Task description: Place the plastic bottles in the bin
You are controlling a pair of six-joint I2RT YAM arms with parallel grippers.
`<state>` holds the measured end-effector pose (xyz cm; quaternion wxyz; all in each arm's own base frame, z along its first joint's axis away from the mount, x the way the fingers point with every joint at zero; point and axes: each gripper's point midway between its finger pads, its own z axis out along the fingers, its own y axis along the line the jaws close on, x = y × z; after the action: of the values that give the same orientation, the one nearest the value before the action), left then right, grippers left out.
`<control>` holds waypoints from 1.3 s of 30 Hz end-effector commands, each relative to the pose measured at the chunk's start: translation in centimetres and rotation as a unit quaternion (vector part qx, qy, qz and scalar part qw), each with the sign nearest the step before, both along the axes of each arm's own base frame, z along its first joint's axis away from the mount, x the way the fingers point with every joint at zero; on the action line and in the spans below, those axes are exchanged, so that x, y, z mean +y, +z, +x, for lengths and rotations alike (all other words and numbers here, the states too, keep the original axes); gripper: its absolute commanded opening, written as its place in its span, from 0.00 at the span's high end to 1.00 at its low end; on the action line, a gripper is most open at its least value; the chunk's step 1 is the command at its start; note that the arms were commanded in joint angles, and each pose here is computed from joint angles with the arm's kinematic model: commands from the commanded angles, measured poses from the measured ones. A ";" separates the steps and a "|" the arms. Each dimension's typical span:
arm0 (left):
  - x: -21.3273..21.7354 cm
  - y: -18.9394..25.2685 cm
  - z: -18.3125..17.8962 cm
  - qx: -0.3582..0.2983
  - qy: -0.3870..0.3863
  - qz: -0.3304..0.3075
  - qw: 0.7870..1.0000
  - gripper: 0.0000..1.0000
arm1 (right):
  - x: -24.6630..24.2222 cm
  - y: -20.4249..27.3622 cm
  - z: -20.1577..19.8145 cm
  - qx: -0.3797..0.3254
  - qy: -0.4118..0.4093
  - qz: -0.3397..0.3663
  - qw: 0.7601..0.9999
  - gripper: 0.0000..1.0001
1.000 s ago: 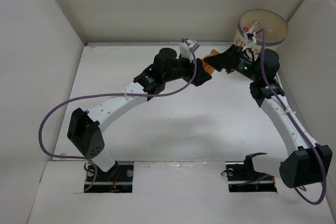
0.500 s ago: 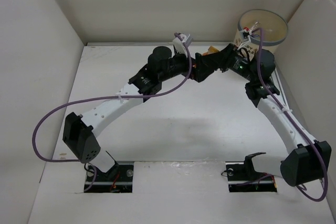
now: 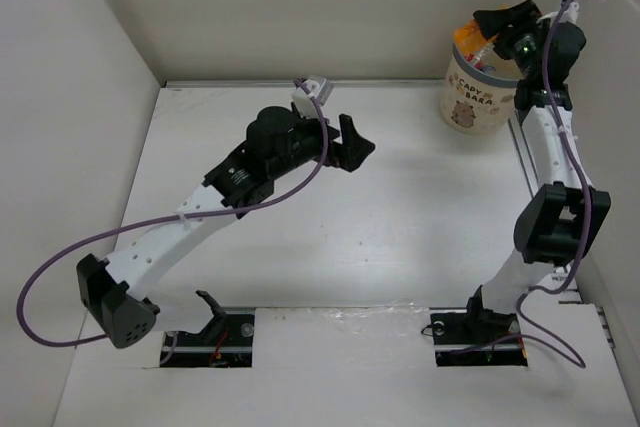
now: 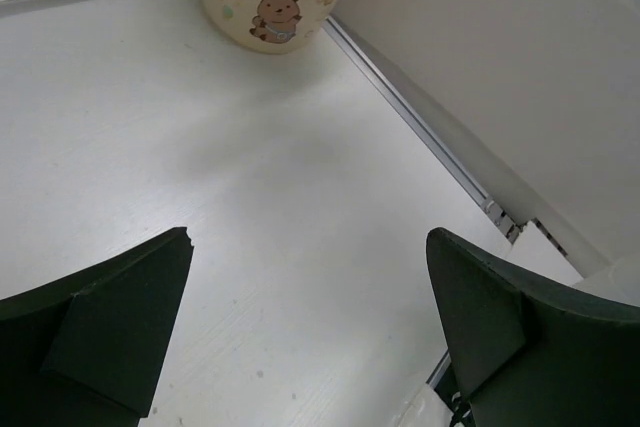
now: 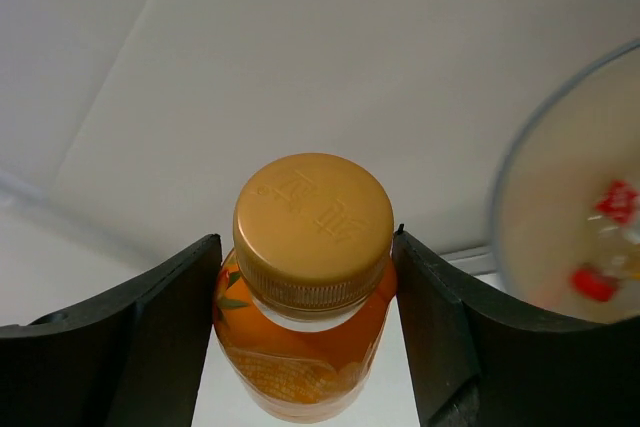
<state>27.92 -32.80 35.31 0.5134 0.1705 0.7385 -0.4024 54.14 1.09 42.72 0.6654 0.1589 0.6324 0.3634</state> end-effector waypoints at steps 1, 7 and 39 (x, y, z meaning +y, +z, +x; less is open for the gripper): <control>2.8 1.2 -0.9 -0.001 0.041 -0.009 0.999 0.00 | -6.0 2.0 1.8 -0.017 -0.107 0.011 0.994 1.00; 5.6 -0.2 -1.3 0.034 0.097 0.012 0.995 0.00 | -9.9 1.6 4.4 -0.017 -0.163 -0.016 0.986 0.87; 16.5 4.5 4.2 0.018 0.362 0.079 0.929 0.00 | 4.7 1.7 -19.9 0.105 -0.130 -0.210 0.963 0.00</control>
<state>32.80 -18.85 38.13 0.5741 -0.0600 0.8001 -0.1634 37.17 6.48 44.61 0.6457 0.1438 0.7354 0.1469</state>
